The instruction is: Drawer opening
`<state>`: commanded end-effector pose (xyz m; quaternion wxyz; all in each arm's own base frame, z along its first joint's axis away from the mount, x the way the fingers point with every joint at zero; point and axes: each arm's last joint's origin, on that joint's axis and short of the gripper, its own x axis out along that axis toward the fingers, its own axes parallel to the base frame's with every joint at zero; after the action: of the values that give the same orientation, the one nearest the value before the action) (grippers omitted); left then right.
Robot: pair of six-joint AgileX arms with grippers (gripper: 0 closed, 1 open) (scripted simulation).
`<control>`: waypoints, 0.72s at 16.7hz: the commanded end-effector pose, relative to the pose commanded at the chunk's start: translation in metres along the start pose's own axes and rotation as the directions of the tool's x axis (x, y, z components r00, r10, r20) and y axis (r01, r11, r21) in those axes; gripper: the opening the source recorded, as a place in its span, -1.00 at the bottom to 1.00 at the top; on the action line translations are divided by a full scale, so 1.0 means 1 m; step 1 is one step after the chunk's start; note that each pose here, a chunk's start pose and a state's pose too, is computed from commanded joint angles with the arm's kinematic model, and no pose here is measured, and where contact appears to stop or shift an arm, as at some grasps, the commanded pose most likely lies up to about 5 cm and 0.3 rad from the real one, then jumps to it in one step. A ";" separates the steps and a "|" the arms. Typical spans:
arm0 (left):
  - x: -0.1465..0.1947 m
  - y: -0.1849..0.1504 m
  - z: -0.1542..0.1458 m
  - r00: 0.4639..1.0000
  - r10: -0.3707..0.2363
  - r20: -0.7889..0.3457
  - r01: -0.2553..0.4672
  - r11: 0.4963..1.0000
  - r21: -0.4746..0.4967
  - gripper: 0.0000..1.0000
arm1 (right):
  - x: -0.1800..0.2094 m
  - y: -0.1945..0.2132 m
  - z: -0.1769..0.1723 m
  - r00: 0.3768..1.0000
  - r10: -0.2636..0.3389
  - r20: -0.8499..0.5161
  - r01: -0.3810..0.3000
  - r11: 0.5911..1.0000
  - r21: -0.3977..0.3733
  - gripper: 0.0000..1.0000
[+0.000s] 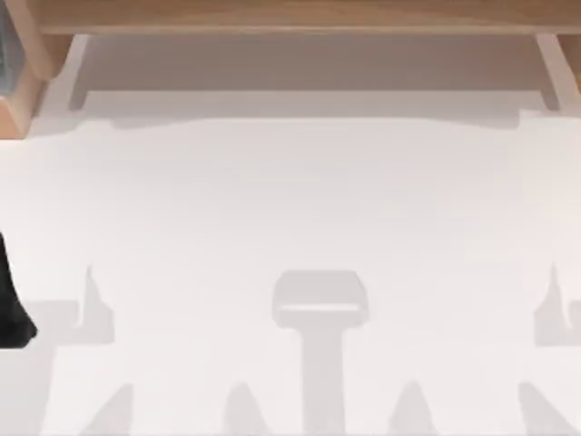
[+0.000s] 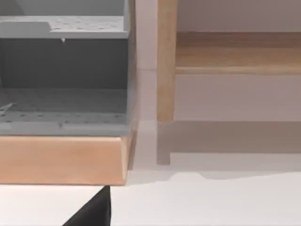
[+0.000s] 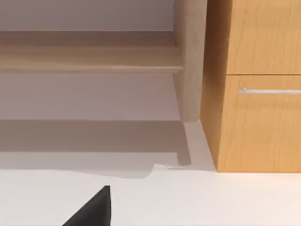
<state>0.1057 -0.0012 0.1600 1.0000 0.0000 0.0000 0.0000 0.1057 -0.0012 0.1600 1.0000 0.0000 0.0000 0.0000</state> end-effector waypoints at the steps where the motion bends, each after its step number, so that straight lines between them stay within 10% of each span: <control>1: 0.000 0.000 0.000 1.000 0.000 0.000 0.000 1.000 0.000 1.00 | 0.000 0.000 0.000 1.000 0.000 0.000 0.000 1.000 0.000 1.00; 12: 0.000 0.000 0.000 1.000 0.000 0.000 0.000 1.000 0.000 1.00 | 0.037 -0.031 0.053 1.000 -0.019 0.025 0.019 1.000 -0.003 1.00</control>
<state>0.1057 -0.0012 0.1600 1.0000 0.0000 0.0000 0.0000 0.1428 -0.0318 0.2133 0.9999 -0.0019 -0.0124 -0.0093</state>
